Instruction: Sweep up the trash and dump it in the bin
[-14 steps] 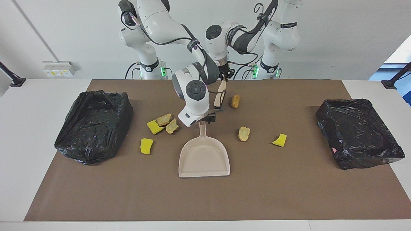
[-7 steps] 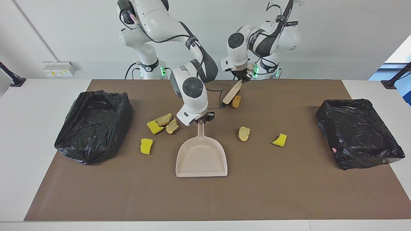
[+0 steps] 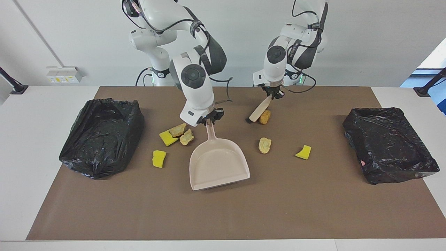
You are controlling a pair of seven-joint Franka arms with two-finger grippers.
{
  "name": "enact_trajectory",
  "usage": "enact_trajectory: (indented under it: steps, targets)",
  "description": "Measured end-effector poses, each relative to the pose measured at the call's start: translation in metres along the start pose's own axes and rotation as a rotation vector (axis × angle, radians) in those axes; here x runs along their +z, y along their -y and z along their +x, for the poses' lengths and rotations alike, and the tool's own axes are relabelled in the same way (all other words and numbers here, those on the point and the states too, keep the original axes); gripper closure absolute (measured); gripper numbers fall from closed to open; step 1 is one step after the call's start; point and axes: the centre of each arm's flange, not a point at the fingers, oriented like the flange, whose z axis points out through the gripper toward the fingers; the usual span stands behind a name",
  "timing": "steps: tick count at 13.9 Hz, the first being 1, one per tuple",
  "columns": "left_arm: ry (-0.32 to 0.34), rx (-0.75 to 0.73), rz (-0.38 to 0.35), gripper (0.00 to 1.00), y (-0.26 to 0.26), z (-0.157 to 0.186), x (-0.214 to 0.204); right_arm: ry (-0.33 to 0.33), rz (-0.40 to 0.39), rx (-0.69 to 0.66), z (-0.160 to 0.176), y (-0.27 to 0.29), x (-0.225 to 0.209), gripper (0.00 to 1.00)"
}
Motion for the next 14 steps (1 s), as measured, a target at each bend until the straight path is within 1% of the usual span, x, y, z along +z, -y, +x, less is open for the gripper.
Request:
enact_trajectory:
  steps: [2,5,7,9,10,12,14]
  targets:
    - [-0.015,-0.018,-0.008,0.75,0.029,0.009,-0.009,0.023,-0.032,-0.165,0.0,-0.004,0.015,0.67]
    - [0.006,-0.038,-0.025,0.75,0.048,0.01,-0.038,0.06,-0.058,-0.351,-0.001,0.002,0.032,0.67]
    - [0.008,-0.046,-0.027,0.75,0.05,0.007,-0.071,0.076,-0.078,-0.485,-0.001,0.005,0.033,0.67]
    - [-0.001,-0.1,-0.032,0.75,0.062,-0.006,-0.091,0.101,-0.129,-0.574,-0.002,0.01,0.032,0.67]
    - [-0.001,-0.154,-0.038,0.75,0.072,-0.015,-0.095,0.117,-0.148,-0.614,-0.001,0.016,0.035,0.67]
    - [-0.006,-0.325,-0.048,0.75,0.093,-0.028,-0.097,0.148,-0.204,-0.68,0.001,0.032,0.045,0.67]
    - [-0.038,-0.498,-0.045,0.75,0.123,-0.039,-0.096,0.145,-0.23,-0.736,0.005,0.043,0.056,0.67]
